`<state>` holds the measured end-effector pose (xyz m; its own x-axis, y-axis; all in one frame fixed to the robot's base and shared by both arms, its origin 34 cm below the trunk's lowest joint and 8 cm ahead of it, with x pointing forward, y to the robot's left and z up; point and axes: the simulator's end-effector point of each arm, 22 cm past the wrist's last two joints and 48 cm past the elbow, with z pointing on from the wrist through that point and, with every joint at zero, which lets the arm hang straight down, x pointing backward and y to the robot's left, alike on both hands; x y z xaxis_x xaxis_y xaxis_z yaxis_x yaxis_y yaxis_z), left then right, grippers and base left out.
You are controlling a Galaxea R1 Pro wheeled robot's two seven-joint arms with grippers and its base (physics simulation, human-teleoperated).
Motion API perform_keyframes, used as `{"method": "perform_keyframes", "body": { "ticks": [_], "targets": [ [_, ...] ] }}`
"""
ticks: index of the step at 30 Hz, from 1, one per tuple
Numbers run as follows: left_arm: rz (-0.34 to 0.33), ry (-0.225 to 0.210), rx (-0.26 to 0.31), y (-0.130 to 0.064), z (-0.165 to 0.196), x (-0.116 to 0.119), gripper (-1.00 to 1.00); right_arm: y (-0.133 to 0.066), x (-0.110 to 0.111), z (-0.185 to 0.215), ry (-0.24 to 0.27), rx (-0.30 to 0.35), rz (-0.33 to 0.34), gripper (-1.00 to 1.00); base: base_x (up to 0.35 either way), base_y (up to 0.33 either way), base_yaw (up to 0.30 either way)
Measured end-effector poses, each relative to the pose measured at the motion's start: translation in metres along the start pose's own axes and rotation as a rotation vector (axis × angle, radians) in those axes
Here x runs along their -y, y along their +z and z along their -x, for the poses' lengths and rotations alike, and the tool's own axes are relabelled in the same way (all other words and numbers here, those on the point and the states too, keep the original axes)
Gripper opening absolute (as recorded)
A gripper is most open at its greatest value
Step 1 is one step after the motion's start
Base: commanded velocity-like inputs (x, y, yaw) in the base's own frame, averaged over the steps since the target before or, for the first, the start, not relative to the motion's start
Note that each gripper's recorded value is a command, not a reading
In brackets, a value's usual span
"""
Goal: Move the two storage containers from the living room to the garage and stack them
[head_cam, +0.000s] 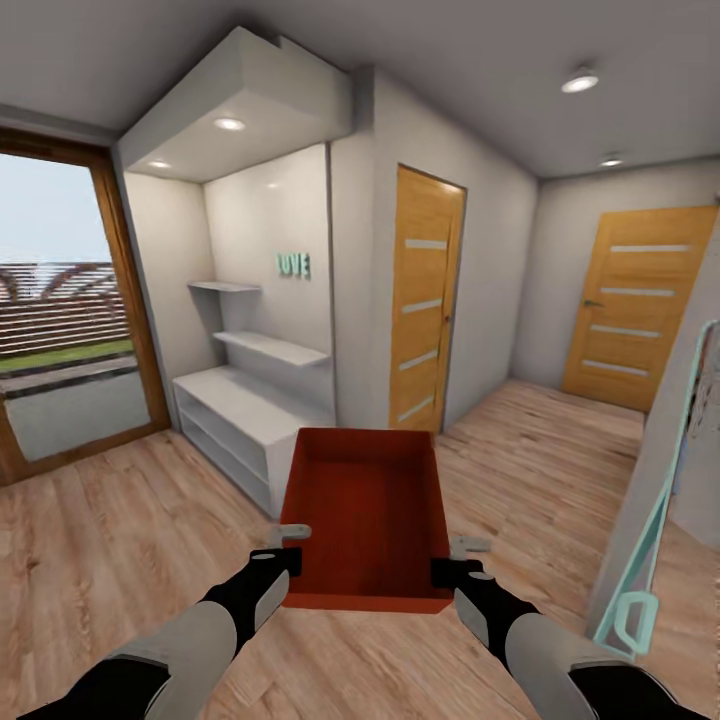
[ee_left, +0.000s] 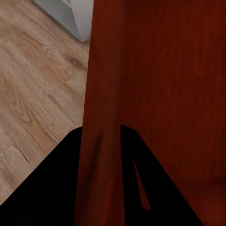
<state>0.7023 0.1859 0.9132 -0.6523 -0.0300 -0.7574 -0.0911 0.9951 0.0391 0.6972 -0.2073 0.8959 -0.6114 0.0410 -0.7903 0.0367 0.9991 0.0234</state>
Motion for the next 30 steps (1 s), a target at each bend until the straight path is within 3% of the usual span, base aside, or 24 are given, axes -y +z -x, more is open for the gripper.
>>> {"method": "perform_keyframes", "body": {
  "ticks": [13, 30],
  "targets": [
    [0.0, 0.0, 0.0, 0.0, 0.0, 0.0, -1.0, 0.0, 0.0, 0.0001, 0.0, 0.0, 0.0, -1.0, 0.322, 0.0, -0.269],
    [0.001, 0.0, 0.005, -0.0002, 0.0013, 0.0006, -1.0, 0.0001, 0.0005, 0.0008, 0.001, 0.005, 0.0, -1.0, 0.322, 0.0, -0.015]
  ]
}}
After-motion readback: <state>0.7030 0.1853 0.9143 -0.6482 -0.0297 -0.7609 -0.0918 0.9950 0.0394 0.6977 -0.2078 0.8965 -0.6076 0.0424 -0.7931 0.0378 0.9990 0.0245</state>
